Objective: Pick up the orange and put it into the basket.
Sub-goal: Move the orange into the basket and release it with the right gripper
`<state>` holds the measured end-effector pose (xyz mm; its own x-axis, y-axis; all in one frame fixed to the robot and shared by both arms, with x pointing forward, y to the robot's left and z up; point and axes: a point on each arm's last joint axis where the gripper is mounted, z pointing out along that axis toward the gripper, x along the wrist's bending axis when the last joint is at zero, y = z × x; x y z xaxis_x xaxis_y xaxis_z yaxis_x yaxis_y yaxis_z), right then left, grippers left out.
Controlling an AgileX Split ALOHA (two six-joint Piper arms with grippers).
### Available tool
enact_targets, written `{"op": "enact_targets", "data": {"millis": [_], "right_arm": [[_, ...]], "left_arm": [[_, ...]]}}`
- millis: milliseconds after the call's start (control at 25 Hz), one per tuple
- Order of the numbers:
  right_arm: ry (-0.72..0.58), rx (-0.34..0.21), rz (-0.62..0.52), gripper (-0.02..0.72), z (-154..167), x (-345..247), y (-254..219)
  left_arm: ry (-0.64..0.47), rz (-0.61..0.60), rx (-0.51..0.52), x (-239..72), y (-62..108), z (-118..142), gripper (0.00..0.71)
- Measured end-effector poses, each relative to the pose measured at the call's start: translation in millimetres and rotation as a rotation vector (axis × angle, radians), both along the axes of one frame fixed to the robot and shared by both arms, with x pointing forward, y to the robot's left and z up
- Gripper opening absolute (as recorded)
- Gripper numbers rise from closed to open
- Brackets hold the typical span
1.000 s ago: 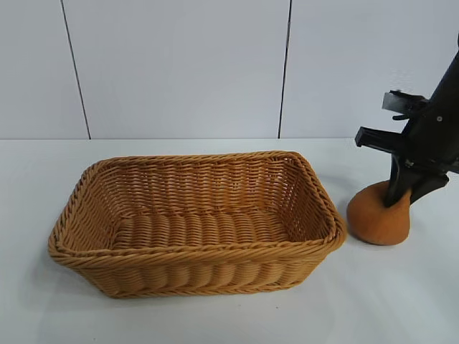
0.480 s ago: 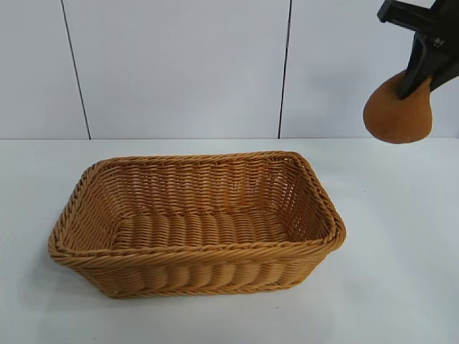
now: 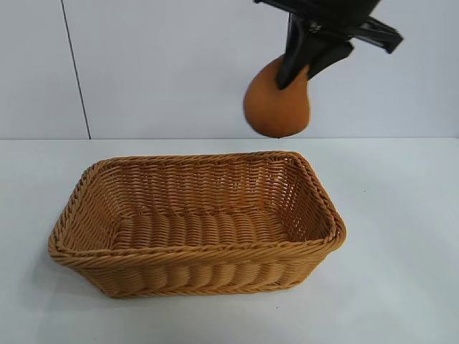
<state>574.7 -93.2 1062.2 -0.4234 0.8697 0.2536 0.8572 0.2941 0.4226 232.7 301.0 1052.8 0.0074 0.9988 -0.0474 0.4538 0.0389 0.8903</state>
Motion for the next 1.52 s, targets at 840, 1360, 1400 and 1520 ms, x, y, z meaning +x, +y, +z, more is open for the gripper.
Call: {"op": "enact_targets", "data": {"millis": [840,1360,1400,1520], "right_arm": [[0.120,-0.108,0.098,0.113,-132.9,2.2,77.5],[0.071,-0.266,0.128,0.580,-35.1,13.7,70.6],[0.035,-0.281,0.120,0.580,-24.3,17.0,68.9],[-0.035,-0.272,0.071,0.580,-1.1,24.3,64.2]], "left_arm": [[0.000,0.000,0.000,0.0,0.0,0.0,0.557],[0.000,0.000,0.000,0.0,0.0,0.0,0.557],[0.000,0.000,0.000,0.0,0.0,0.0,0.557],[0.000,0.000,0.000,0.0,0.0,0.0,0.557]]}}
